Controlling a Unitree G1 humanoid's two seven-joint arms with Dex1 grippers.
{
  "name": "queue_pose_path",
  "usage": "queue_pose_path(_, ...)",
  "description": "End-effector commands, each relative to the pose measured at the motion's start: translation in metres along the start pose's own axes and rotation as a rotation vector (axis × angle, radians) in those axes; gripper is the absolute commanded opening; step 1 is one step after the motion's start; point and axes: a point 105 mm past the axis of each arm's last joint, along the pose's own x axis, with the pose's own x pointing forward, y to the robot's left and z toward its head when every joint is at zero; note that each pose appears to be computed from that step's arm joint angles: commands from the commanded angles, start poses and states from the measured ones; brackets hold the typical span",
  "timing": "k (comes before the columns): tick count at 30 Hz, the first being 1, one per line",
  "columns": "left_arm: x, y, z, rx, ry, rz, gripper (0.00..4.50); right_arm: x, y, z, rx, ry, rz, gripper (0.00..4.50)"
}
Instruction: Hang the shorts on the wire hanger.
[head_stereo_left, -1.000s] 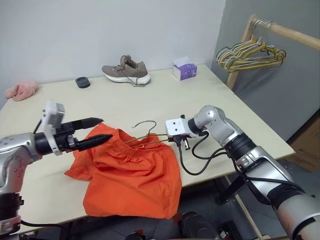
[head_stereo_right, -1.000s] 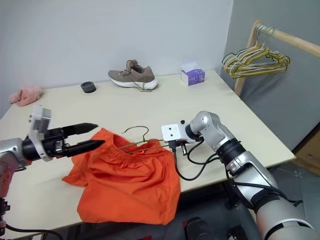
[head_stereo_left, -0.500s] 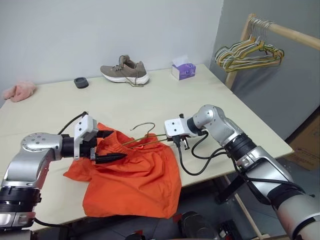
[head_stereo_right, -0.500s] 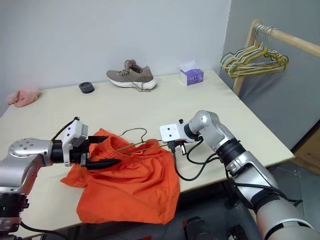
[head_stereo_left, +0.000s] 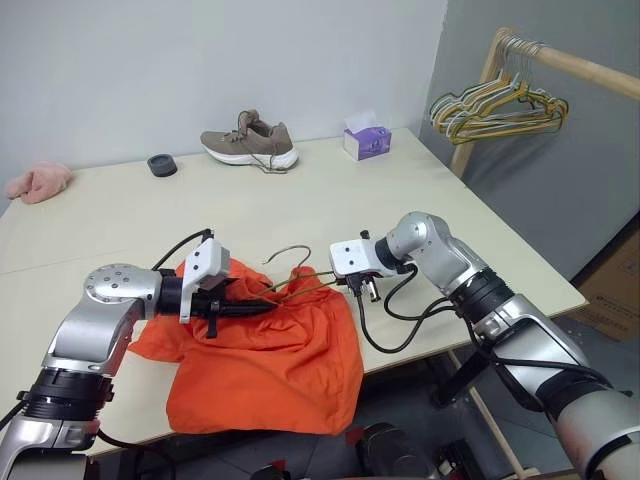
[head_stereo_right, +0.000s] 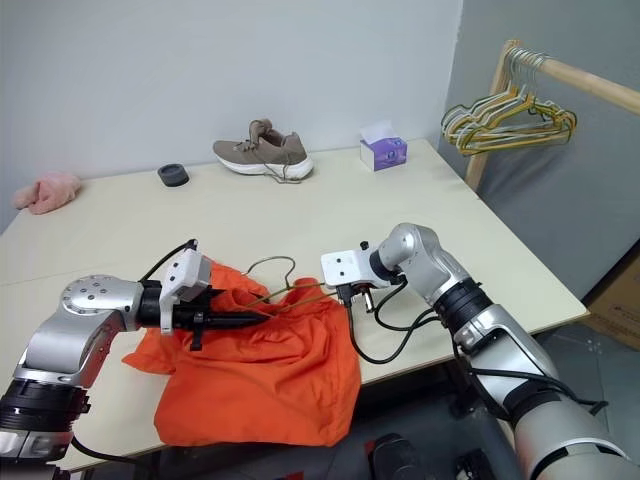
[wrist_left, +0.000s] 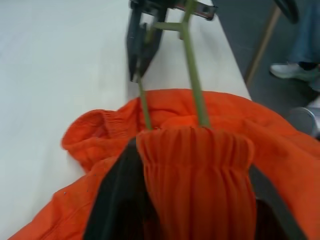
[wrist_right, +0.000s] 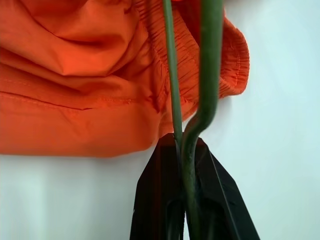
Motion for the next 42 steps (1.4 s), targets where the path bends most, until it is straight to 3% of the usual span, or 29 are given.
queue_pose_path(1,-0.004,0.003,0.001,0.071,0.058,0.017,0.50,-0.005,-0.007,0.018,-0.056,-0.034,-0.019,0.00)
queue_pose_path(3,-0.005,0.007,0.000,0.072,0.070,0.040,0.11,-0.005,-0.006,0.017,-0.048,-0.034,-0.012,0.00)
queue_pose_path(13,-0.015,0.021,-0.011,0.026,0.105,0.115,0.09,-0.006,0.000,0.020,-0.039,-0.059,0.017,0.00)
queue_pose_path(14,-0.016,0.021,-0.013,0.026,0.109,0.120,0.09,-0.007,0.000,0.020,-0.043,-0.061,0.016,0.51)
queue_pose_path(22,-0.025,0.029,-0.019,-0.017,0.104,0.179,0.08,-0.028,-0.002,0.007,-0.032,-0.035,-0.050,3.26)
queue_pose_path(25,-0.032,0.037,-0.007,-0.099,0.002,0.245,0.07,-0.039,-0.003,-0.002,0.080,-0.064,-0.134,4.35)
queue_pose_path(26,-0.036,0.041,-0.001,-0.136,-0.044,0.270,0.07,-0.042,-0.003,-0.002,0.140,-0.095,-0.167,4.50)
queue_pose_path(34,-0.060,0.039,0.017,-0.301,-0.182,0.286,0.07,-0.032,-0.004,0.011,0.635,-0.371,-0.393,4.50)
queue_pose_path(42,-0.056,0.028,0.039,-0.334,-0.246,0.212,0.07,0.007,-0.010,0.026,0.739,-0.394,-0.345,4.50)
